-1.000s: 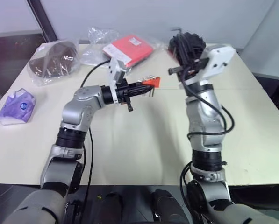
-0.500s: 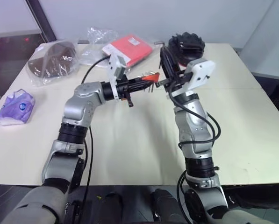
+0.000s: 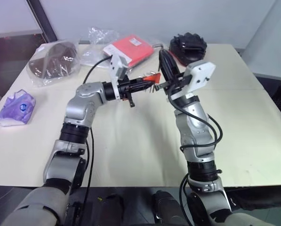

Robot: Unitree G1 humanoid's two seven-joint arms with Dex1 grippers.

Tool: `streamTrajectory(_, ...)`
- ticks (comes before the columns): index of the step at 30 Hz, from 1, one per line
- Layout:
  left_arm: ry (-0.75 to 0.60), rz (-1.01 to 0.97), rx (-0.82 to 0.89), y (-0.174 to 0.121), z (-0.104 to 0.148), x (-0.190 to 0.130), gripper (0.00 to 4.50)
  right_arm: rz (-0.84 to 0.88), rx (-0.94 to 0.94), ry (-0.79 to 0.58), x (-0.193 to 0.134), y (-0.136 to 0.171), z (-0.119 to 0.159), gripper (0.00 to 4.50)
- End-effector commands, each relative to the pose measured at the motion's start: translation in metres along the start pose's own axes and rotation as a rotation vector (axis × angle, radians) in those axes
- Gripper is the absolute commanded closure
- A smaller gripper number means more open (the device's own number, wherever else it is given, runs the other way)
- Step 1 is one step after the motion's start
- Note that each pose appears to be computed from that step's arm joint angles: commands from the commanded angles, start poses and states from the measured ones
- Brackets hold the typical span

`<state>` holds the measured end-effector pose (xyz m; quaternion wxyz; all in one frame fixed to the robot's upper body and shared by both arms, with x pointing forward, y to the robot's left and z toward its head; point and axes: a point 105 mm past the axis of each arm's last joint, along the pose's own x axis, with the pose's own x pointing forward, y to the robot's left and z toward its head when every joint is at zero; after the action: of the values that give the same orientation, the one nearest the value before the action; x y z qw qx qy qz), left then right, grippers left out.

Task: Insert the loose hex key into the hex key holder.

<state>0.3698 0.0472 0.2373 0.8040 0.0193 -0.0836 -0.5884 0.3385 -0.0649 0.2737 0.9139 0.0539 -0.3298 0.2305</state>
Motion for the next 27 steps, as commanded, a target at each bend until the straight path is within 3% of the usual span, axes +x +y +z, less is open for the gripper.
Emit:
streamTrajectory(1, -0.046, -0.007, 0.054, -0.0002, 0.019, 0.0018, 4.5, 0.011, -0.006, -0.053, 0.0011, 0.0021, 0.0153, 4.45)
streamTrajectory(27, -0.055, 0.006, 0.056, 0.0028, 0.0222, 0.0018, 4.5, 0.024, -0.024, -0.018, -0.0055, 0.0063, 0.0064, 4.45)
